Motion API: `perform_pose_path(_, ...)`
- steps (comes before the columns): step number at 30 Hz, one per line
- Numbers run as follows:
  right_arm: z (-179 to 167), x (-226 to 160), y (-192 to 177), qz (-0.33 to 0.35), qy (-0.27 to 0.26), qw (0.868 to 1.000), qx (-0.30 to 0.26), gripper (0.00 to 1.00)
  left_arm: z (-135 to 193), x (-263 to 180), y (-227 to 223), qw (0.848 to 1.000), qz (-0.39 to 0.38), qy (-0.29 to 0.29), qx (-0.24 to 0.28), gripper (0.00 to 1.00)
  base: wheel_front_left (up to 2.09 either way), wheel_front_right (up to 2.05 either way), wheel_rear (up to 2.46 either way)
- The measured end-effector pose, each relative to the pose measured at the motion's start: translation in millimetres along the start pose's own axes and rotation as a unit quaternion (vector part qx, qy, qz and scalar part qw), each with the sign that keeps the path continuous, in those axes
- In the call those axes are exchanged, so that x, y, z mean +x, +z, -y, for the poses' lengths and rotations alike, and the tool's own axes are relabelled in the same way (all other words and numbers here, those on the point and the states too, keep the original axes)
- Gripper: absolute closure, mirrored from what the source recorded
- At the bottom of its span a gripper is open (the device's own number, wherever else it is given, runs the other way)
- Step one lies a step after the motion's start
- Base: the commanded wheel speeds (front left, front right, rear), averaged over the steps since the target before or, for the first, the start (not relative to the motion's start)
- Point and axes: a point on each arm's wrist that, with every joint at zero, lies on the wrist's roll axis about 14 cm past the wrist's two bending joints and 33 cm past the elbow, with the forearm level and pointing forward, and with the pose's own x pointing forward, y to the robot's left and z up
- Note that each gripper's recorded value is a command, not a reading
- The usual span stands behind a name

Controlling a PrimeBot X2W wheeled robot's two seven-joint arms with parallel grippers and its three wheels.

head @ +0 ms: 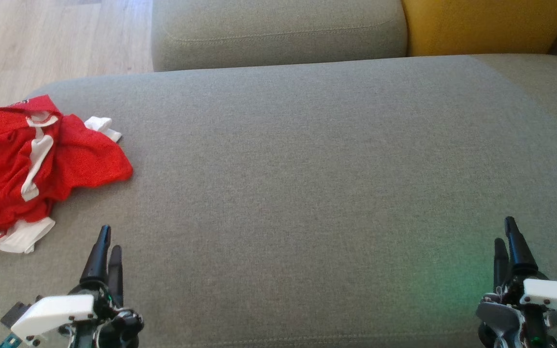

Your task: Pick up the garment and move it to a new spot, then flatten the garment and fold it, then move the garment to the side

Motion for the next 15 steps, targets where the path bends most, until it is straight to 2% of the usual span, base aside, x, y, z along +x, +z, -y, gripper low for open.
perform_pose_path(6, -6, 1, -1, -0.001, 0.008, 0.999, -0.038, 0.0, 6, 2, -2, 1.0, -0.002, -0.007, 0.029, 0.0, 0.0, 0.0, 0.0)
perform_pose_path(15, -21, 4, -5, -0.002, 0.029, 0.993, -0.116, 0.0, 29, 7, 2, 0.993, 0.011, -0.039, 0.109, 0.0, 0.0, 0.0, 0.0)
